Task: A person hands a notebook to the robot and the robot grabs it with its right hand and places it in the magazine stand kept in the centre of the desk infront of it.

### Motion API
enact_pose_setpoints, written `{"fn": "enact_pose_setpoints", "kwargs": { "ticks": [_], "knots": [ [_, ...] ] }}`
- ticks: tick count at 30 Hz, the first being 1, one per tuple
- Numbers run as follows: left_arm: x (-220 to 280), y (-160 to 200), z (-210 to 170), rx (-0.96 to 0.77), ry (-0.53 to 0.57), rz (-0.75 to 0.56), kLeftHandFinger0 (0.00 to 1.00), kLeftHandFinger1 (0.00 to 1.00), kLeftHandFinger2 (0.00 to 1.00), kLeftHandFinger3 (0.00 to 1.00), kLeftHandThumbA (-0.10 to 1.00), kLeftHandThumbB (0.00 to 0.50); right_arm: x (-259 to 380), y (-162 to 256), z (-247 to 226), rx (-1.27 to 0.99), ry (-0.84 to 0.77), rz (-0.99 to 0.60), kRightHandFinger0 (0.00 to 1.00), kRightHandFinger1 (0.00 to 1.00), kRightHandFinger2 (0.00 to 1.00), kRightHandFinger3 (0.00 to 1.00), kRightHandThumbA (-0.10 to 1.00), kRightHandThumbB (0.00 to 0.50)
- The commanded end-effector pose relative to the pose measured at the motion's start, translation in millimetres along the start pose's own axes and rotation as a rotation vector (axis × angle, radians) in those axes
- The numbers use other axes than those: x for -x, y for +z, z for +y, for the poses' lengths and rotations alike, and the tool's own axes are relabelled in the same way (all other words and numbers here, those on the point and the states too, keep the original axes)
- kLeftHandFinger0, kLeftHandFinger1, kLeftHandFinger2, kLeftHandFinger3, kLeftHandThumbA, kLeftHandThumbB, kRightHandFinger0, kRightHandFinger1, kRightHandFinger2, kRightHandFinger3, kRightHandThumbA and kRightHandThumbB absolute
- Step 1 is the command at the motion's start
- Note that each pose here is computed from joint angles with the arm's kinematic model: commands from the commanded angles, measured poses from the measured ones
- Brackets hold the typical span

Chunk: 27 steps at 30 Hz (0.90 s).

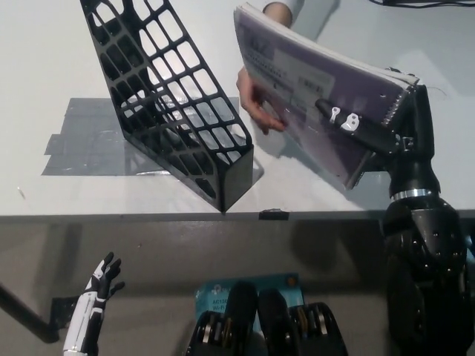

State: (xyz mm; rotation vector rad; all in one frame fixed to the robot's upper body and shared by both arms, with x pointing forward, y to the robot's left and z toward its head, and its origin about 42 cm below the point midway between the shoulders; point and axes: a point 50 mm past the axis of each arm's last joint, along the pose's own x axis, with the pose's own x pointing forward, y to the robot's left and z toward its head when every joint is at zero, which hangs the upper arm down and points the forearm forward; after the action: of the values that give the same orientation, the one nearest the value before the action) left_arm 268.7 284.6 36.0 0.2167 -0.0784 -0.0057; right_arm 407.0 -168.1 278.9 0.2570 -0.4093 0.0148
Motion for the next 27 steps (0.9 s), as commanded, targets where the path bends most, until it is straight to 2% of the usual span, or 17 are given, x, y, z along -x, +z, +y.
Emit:
{"fn": "enact_pose_setpoints", "kwargs": {
  "ticks": [1, 2, 5, 7, 8, 13, 17, 19, 20, 27],
  "knots": [
    [-10, 13, 11, -0.021, 0.004, -0.077, 0.92, 1.00, 1.00, 1.00, 1.00, 0.500, -20, 60, 32, -0.275, 0.086, -0.122, 0.00, 0.00, 0.00, 0.00, 1.00, 0.108],
    [-10, 13, 11, -0.021, 0.003, -0.078, 0.92, 1.00, 1.00, 1.00, 1.00, 0.500, -20, 68, 34, -0.348, 0.096, -0.124, 0.00, 0.00, 0.00, 0.00, 1.00, 0.109],
    [-11, 13, 12, -0.023, 0.002, -0.081, 0.92, 1.00, 1.00, 1.00, 1.00, 0.500, -21, 82, 36, -0.385, 0.090, -0.127, 0.00, 0.00, 0.00, 0.00, 1.00, 0.112],
    [-12, 14, 12, -0.025, 0.003, -0.083, 0.92, 1.00, 1.00, 1.00, 1.00, 0.500, -21, 89, 38, -0.403, 0.089, -0.132, 0.00, 0.00, 0.00, 0.00, 1.00, 0.103],
    [-12, 14, 12, -0.022, 0.003, -0.083, 0.92, 1.00, 1.00, 1.00, 1.00, 0.500, -21, 94, 39, -0.421, 0.097, -0.147, 0.00, 0.00, 0.00, 0.00, 1.00, 0.078],
    [-12, 14, 12, -0.026, 0.002, -0.083, 0.91, 1.00, 1.00, 1.00, 1.00, 0.500, -22, 107, 40, -0.484, 0.109, -0.169, 0.00, 0.00, 0.00, 0.00, 1.00, 0.081],
    [-12, 13, 12, -0.014, 0.001, -0.081, 0.90, 1.00, 1.00, 1.00, 1.00, 0.500, -24, 115, 38, -0.511, 0.111, -0.192, 0.00, 0.00, 0.00, 0.00, 1.00, 0.054],
    [-12, 13, 11, -0.018, 0.001, -0.080, 0.90, 1.00, 1.00, 1.00, 1.00, 0.500, -24, 118, 38, -0.520, 0.110, -0.196, 0.00, 0.00, 0.00, 0.00, 1.00, 0.061],
    [-12, 13, 11, -0.022, 0.000, -0.081, 0.90, 1.00, 1.00, 1.00, 1.00, 0.500, -25, 120, 38, -0.519, 0.115, -0.200, 0.00, 0.00, 0.00, 0.00, 1.00, 0.042],
    [-13, 14, 14, -0.030, -0.001, -0.085, 0.90, 1.00, 1.00, 1.00, 1.00, 0.500, -30, 129, 49, -0.534, 0.080, -0.206, 0.00, 0.00, 0.00, 0.00, 1.00, 0.053]
  ]
}}
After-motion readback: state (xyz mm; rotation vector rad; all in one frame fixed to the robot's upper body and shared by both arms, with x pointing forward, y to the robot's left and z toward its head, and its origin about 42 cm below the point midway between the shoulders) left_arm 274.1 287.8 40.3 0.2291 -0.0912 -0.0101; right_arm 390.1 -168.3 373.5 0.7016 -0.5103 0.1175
